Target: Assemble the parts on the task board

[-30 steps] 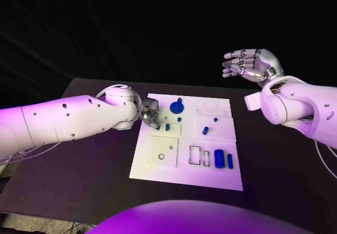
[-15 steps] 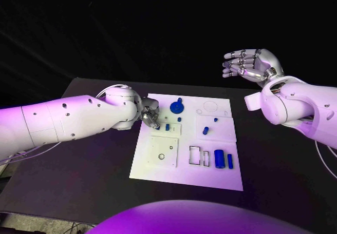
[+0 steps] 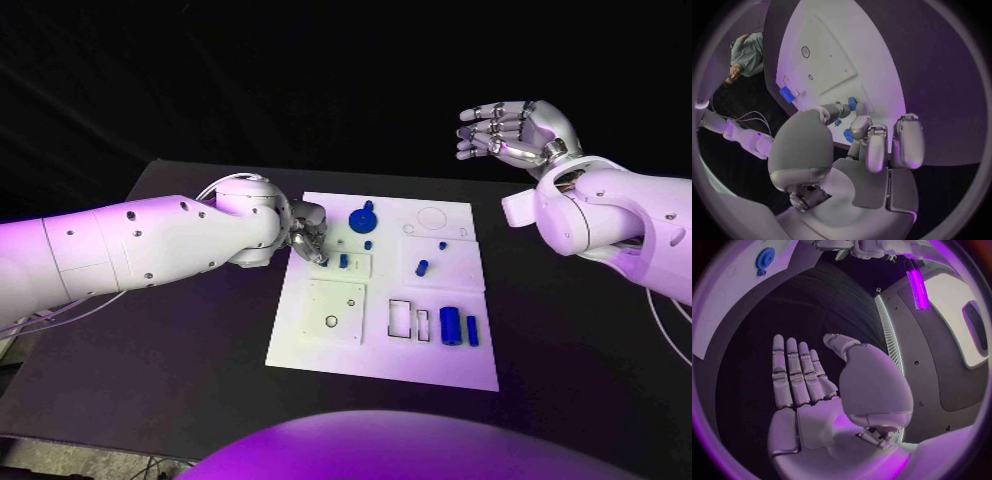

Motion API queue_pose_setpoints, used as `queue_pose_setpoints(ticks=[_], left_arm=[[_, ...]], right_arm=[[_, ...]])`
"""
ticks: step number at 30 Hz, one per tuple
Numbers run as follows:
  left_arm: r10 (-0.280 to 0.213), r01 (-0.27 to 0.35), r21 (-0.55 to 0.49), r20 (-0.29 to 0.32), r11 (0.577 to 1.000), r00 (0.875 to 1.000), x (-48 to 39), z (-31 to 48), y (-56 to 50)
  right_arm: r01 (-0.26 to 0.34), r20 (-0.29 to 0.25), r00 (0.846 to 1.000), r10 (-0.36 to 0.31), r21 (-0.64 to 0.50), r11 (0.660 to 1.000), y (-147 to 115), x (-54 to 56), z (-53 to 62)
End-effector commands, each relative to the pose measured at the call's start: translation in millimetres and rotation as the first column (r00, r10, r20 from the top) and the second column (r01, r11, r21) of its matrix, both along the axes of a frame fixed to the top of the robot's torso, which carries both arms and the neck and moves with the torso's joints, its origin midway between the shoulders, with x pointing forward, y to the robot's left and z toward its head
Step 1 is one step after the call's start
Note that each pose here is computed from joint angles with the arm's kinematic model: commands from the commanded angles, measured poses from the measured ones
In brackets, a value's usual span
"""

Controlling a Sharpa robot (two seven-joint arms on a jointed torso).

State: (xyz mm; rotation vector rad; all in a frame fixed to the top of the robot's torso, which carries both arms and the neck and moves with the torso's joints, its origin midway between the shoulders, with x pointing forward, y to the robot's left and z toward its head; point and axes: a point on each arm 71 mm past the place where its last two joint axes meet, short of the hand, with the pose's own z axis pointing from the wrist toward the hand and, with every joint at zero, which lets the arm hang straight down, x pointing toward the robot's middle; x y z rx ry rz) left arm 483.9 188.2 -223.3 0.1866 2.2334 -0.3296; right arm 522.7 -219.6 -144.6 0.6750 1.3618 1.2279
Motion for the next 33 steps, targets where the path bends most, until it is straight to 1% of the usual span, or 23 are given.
queue_pose_setpoints(ticks=[1,14,33], left_arm=[[-0.006,0.006,-0.024,-0.029,1.0,1.0,-2.6,-2.0,-3.6],[0.014,-0.015,-0.042,-0.029,0.999,0.999,-1.6,-1.8,-2.6],[0.039,-0.041,-0.06,-0.041,0.997,0.998,-0.4,-2.3,-0.1]], right_arm=[[-0.011,-0.011,1.0,0.011,0.001,1.0,0.8,-0.1,-0.6],[-0.015,-0.025,1.0,0.015,0.0,1.0,1.2,0.1,-1.8],[0.003,-0.035,0.999,-0.003,-0.012,1.0,-0.6,0.6,-2.8]])
